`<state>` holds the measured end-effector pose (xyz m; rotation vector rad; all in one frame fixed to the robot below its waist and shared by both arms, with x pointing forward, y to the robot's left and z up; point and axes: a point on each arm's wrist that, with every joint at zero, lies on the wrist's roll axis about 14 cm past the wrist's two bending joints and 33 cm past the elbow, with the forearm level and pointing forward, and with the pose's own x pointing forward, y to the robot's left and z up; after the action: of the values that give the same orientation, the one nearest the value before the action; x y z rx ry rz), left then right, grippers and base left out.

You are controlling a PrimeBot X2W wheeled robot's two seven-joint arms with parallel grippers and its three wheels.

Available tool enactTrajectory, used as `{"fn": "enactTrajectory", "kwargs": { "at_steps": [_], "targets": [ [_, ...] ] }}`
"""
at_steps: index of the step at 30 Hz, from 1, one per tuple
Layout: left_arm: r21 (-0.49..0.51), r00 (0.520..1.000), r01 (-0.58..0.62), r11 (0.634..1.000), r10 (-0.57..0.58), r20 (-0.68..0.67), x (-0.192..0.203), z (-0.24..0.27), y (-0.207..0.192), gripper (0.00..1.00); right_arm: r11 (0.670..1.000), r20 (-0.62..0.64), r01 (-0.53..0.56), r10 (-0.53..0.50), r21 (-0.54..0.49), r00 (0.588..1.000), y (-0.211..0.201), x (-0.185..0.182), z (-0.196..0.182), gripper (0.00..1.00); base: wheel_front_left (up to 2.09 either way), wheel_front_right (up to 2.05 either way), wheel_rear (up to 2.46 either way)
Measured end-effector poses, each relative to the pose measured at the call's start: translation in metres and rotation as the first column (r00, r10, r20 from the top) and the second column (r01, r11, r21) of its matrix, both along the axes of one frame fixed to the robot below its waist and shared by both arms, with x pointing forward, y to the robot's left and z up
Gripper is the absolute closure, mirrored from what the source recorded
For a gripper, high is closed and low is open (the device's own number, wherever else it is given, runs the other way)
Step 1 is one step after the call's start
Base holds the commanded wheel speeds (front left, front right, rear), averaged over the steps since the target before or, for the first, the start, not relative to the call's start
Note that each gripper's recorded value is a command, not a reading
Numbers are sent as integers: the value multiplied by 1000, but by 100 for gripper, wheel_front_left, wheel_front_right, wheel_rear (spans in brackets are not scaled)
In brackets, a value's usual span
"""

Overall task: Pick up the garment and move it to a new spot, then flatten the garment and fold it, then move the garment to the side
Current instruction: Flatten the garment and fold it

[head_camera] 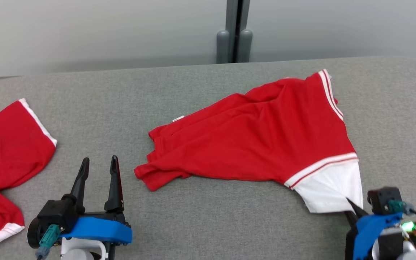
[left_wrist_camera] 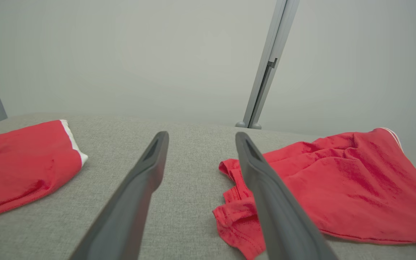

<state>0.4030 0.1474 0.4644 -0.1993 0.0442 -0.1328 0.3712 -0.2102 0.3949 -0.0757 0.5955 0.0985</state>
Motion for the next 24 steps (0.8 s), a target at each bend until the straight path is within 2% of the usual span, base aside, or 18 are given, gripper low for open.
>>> {"fn": "enactTrajectory", "kwargs": {
  "at_steps": [6,7,12,16,18,21,24],
  "targets": [
    [0,1000,14,1000,-14,11,-1,4,-5,0,996,8,87,-87,15,996,-10,-41,10,100,0,0,0],
    [1,1000,14,1000,-14,10,-2,3,-5,0,995,32,96,-96,26,995,-9,-41,16,0,0,0,0],
    [6,1000,18,1000,-18,20,-4,7,-6,0,993,107,96,-103,71,989,1,-46,35,0,0,0,0],
    [6,1000,17,1000,-17,22,-8,9,-5,0,983,219,87,-121,159,968,10,-39,63,0,0,0,0],
    [7,1000,17,1000,-17,21,-10,9,-5,0,984,304,85,-129,156,944,6,-34,83,0,0,0,0],
    [7,1000,15,1000,-15,23,-12,10,-4,0,988,453,95,-139,119,881,-6,-25,115,0,0,0,0],
    [5,1000,11,1000,-12,25,-13,10,-4,0,990,548,101,-138,97,825,-8,-19,133,0,0,0,0]
  ]
}}
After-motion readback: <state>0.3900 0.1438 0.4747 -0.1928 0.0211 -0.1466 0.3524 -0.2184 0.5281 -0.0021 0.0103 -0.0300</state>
